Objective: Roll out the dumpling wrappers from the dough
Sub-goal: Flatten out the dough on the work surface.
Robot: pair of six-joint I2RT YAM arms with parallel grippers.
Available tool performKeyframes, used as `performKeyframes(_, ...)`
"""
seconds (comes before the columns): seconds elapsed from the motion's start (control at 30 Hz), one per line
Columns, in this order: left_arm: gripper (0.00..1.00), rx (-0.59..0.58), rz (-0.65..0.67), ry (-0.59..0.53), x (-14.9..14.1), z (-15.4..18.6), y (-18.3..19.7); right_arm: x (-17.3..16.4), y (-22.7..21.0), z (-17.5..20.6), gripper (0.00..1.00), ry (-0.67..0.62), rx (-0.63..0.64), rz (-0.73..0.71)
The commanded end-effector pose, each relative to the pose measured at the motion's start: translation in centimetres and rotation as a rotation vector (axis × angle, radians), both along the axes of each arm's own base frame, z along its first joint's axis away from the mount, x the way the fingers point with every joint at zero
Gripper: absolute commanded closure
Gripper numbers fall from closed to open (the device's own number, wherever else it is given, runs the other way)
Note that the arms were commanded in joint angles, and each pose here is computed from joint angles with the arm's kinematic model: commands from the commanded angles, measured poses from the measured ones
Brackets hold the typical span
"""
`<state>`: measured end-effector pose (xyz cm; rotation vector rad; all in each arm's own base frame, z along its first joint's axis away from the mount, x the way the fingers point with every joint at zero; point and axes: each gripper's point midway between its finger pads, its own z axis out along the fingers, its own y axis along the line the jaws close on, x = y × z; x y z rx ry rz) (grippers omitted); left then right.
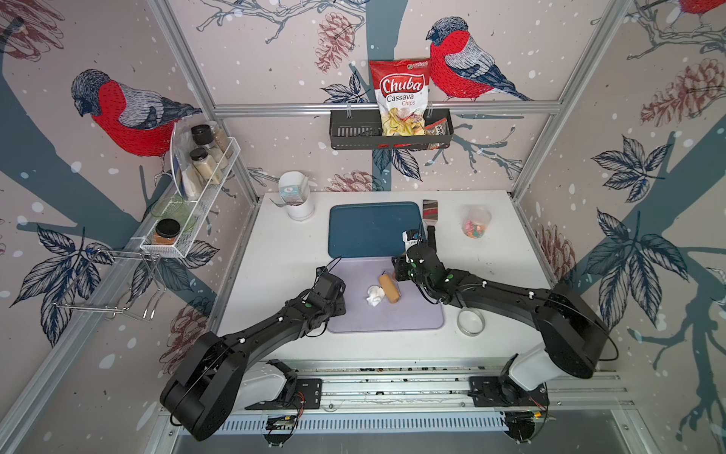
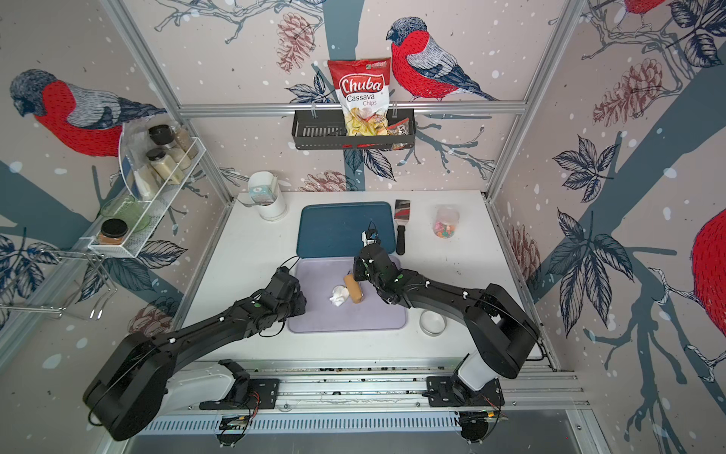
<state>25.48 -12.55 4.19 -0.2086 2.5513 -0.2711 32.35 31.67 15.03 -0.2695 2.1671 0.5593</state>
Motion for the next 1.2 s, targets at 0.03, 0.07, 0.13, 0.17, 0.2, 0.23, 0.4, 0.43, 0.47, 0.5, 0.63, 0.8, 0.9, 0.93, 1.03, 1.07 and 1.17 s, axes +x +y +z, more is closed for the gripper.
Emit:
performKeyframes(0.03, 0.52, 0.086, 0.092, -0.014, -0.2, 0.7, 2.7, 0.1, 1.8, 4.6, 1.0, -0.091, 0.05, 0.026)
performKeyframes(0.07, 0.51, 0.089, 0.101, -0.017, -0.3, 0.7, 3.0, -0.1, 2.4, 5.4, 1.0, -0.11, 0.054, 0.035)
performKeyframes(0.13, 0.5, 0.087, 0.114, -0.009, -0.5, 0.4, 3.5, -0.6, 3.6, 6.8, 1.0, -0.139, 0.07, 0.059)
performKeyframes(0.17, 0.5, 0.087, 0.117, 0.001, -0.5, 0.2, 3.6, -0.7, 4.2, 7.0, 1.0, -0.141, 0.08, 0.076)
performKeyframes(0.2, 0.5, 0.086, 0.115, 0.014, -0.6, 0.0, 3.7, -0.6, 4.7, 6.8, 1.0, -0.136, 0.086, 0.085)
performKeyframes(0.23, 0.5, 0.081, 0.109, 0.019, -0.6, -0.2, 3.6, -0.6, 5.1, 6.3, 1.0, -0.122, 0.082, 0.088)
performKeyframes(0.4, 0.53, 0.049, 0.029, 0.08, -0.8, -1.7, 2.0, -0.5, 5.5, 2.9, 1.0, -0.055, 0.038, 0.096)
performKeyframes(0.43, 0.54, 0.053, 0.02, 0.091, -0.9, -1.9, 1.9, -0.4, 5.3, 2.2, 1.0, -0.04, 0.023, 0.091)
performKeyframes(0.47, 0.56, 0.055, 0.013, 0.098, -0.9, -2.1, 1.8, -0.4, 5.0, 1.6, 1.0, -0.028, 0.011, 0.087)
performKeyframes(0.5, 0.57, 0.057, 0.005, 0.104, -0.9, -2.3, 1.7, -0.5, 4.7, 0.9, 1.0, -0.011, 0.002, 0.085)
performKeyframes(0.63, 0.64, 0.067, -0.018, 0.129, -1.3, -3.0, 1.6, -1.4, 3.9, -1.8, 1.0, 0.058, -0.003, 0.092)
performKeyframes(0.8, 0.76, 0.041, -0.035, 0.129, -1.4, -3.0, 1.2, -1.9, 3.0, -4.2, 1.0, 0.093, -0.039, 0.063)
performKeyframes(0.9, 0.79, 0.045, -0.045, 0.133, -1.6, -2.9, 1.2, -0.5, 0.9, -4.5, 1.0, 0.098, -0.062, -0.031)
performKeyframes(0.93, 0.8, 0.043, -0.054, 0.135, -1.6, -2.9, 1.0, 0.2, 0.0, -4.1, 1.0, 0.098, -0.053, -0.061)
performKeyframes(1.03, 0.82, 0.02, -0.095, 0.138, -1.8, -2.8, 0.4, 1.6, -1.3, -0.6, 1.0, 0.016, -0.03, -0.101)
performKeyframes(1.07, 0.83, 0.018, -0.111, 0.139, -1.9, -2.8, 0.2, 1.7, -1.2, 0.7, 1.0, -0.015, -0.034, -0.097)
performKeyframes(1.17, 0.86, 0.005, -0.148, 0.149, -2.1, -2.7, -0.3, 1.2, 0.3, 4.1, 1.0, -0.059, 0.002, -0.055)
